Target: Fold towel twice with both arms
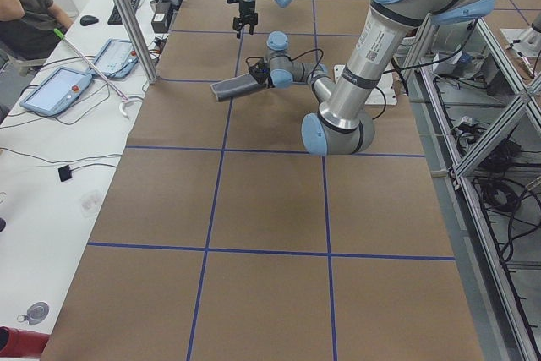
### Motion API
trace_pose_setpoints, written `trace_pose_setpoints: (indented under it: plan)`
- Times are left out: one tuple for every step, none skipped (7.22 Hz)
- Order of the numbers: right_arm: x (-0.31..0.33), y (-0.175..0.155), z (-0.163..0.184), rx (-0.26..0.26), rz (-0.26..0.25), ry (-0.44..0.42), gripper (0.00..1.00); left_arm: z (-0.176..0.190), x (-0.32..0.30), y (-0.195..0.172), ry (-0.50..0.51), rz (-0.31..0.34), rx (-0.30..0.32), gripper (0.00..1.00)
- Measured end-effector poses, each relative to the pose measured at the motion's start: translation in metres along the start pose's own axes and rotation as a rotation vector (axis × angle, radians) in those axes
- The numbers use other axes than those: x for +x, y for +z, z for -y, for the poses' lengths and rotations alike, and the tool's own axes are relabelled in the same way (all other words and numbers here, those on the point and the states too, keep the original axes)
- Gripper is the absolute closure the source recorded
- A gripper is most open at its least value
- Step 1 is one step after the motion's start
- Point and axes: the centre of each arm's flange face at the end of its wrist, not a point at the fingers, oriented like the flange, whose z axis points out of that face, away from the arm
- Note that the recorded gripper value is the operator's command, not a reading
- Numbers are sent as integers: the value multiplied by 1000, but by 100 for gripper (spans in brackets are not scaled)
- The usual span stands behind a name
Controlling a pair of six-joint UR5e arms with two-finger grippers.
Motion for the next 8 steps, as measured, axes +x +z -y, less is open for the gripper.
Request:
trace_pose_setpoints:
  plan:
    - [0, 0, 0, 0, -1, 0, 0, 0, 1, 0, 1, -1, 1, 57]
    - [1, 1, 0, 1, -2, 0, 0, 0, 2, 0, 1, -6, 6, 57]
    - [1, 2, -1, 1, -4, -1, 0, 0, 3, 0, 2, -11, 13, 57]
    - [1, 3, -1, 1, -4, -1, 0, 1, 4, 1, 2, -14, 19, 59]
    - [1, 3, -1, 1, -5, -2, 0, 1, 5, 2, 2, -16, 26, 71]
    - [2, 4, -2, 1, -5, -2, 0, 1, 7, 4, 2, -18, 31, 88]
    - [2, 4, -2, 0, -6, -3, 0, 0, 8, 4, 2, -19, 33, 100]
    - [2, 5, -3, -1, -7, -3, 0, 0, 8, 4, 3, -20, 33, 100]
